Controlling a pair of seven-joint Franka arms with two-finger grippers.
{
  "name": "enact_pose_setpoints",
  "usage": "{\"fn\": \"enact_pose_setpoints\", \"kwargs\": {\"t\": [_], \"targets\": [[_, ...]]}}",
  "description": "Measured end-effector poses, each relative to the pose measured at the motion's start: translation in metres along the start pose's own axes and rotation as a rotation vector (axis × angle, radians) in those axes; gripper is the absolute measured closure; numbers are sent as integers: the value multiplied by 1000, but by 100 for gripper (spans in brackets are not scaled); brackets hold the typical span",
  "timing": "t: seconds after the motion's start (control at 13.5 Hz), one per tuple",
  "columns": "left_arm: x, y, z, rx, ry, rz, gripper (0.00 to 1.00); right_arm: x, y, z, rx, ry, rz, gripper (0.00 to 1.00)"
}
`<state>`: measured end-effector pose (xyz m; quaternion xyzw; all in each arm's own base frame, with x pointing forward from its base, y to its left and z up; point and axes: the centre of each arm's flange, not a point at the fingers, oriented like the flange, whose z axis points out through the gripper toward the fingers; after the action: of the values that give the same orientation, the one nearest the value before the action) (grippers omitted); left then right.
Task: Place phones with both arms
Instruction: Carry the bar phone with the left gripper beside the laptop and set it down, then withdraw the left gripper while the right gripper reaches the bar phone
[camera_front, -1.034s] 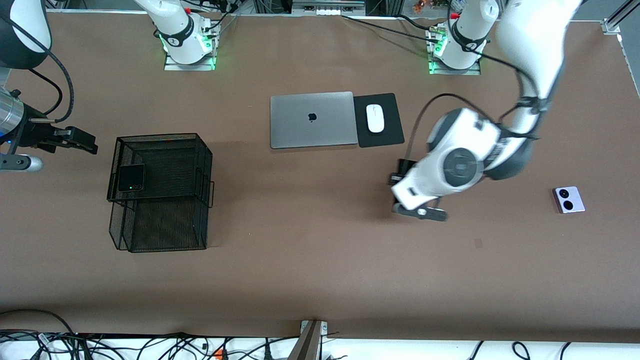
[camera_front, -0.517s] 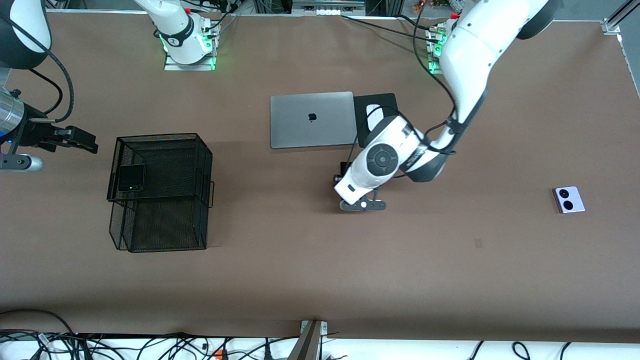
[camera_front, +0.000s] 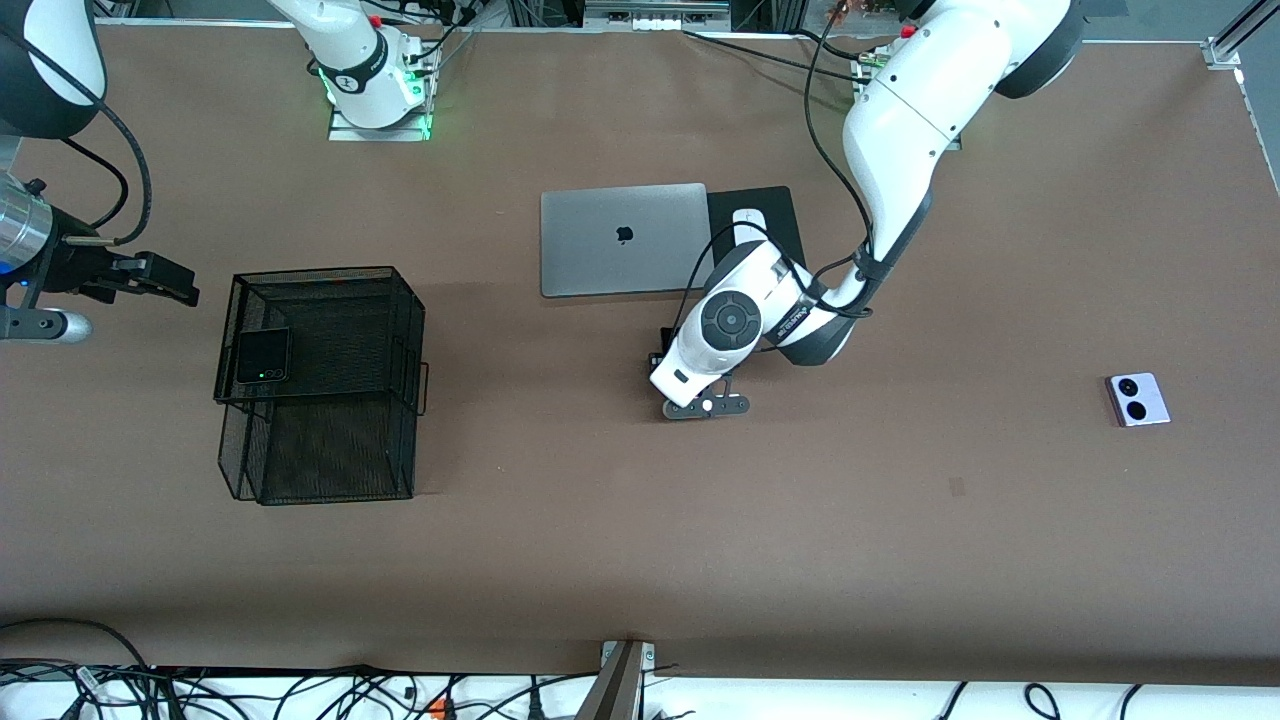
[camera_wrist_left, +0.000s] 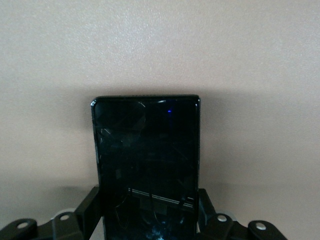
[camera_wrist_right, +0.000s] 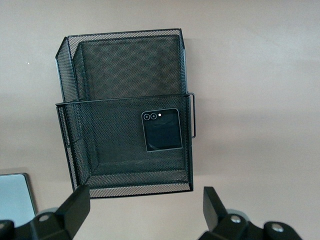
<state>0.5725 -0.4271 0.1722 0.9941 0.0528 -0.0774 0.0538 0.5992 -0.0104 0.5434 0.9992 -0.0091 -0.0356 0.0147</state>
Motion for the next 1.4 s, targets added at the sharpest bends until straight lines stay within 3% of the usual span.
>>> {"fn": "enact_pose_setpoints", "kwargs": {"t": [0.15, 0.37, 0.59, 0.89, 1.11, 1.4], "targets": [[2, 1, -4, -4, 7, -3, 1, 2, -7, 4, 1, -6, -13, 0], [10, 0, -21, -13, 27, -10, 0, 6, -28, 11, 5, -12, -23, 0], [22, -14, -95, 22, 43, -35, 0, 13, -57, 21, 13, 0, -28, 0], [30, -89, -246, 91, 69, -114, 0, 22, -116, 41, 41, 24, -20, 0], [22, -158, -316, 162, 15, -17, 0, 21, -177, 58, 52, 37, -15, 0], [17, -243, -380, 185, -19, 85, 0, 0, -295, 100, 17, 70, -9, 0]]}}
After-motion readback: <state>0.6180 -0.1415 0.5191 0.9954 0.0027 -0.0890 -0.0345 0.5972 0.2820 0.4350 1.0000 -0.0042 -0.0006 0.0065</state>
